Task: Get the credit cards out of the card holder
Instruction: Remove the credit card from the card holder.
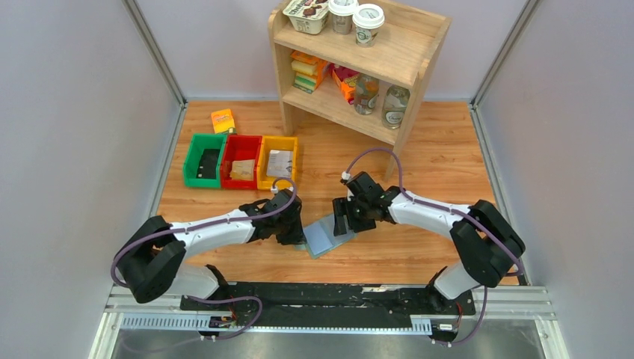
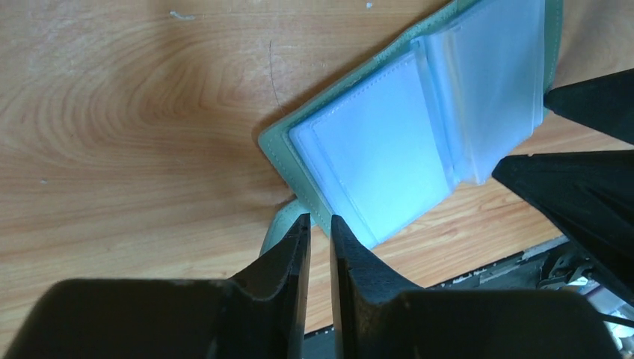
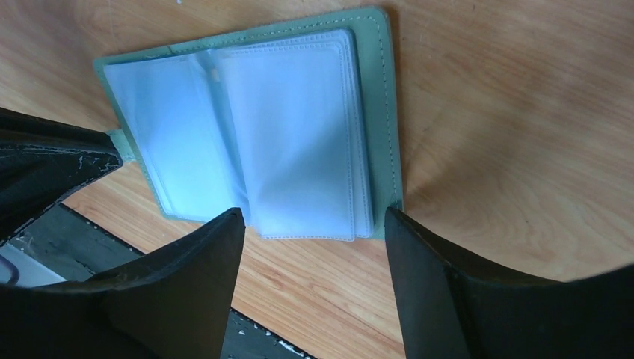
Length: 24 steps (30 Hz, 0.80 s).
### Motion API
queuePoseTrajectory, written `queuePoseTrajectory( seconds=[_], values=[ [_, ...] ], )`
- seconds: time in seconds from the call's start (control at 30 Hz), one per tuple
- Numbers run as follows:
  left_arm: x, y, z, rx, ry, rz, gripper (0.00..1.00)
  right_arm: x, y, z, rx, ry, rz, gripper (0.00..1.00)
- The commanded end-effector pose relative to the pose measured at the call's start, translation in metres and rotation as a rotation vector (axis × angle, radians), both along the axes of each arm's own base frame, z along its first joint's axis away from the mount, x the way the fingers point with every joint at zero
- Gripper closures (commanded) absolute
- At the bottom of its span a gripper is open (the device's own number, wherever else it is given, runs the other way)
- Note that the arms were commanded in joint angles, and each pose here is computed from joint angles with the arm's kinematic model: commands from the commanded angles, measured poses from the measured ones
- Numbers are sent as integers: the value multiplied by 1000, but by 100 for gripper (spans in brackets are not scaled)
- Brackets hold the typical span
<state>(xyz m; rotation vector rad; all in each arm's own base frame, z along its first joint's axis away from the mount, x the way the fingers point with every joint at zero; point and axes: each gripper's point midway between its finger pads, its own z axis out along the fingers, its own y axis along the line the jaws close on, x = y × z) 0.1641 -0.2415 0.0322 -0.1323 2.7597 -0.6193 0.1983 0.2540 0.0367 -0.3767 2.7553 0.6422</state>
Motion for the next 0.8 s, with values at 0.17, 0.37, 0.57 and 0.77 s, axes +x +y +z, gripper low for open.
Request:
queuePoseTrajectory(
  seconds=[0.17,0.37,0.57,0.77],
  values=[
    [7,-17,-6,-47,-6,-3,80,3,18,7,2,-21,24,35],
    [7,-19,-11,-48,2,-9,82,-1,28,30,25,-58,69,39],
    [6,-20,-13,-49,6,-9,82,-7,39,52,59,-90,117,38],
    [6,-16,-11,-49,-1,8,83,-11,49,67,138,-109,152,50]
  ],
)
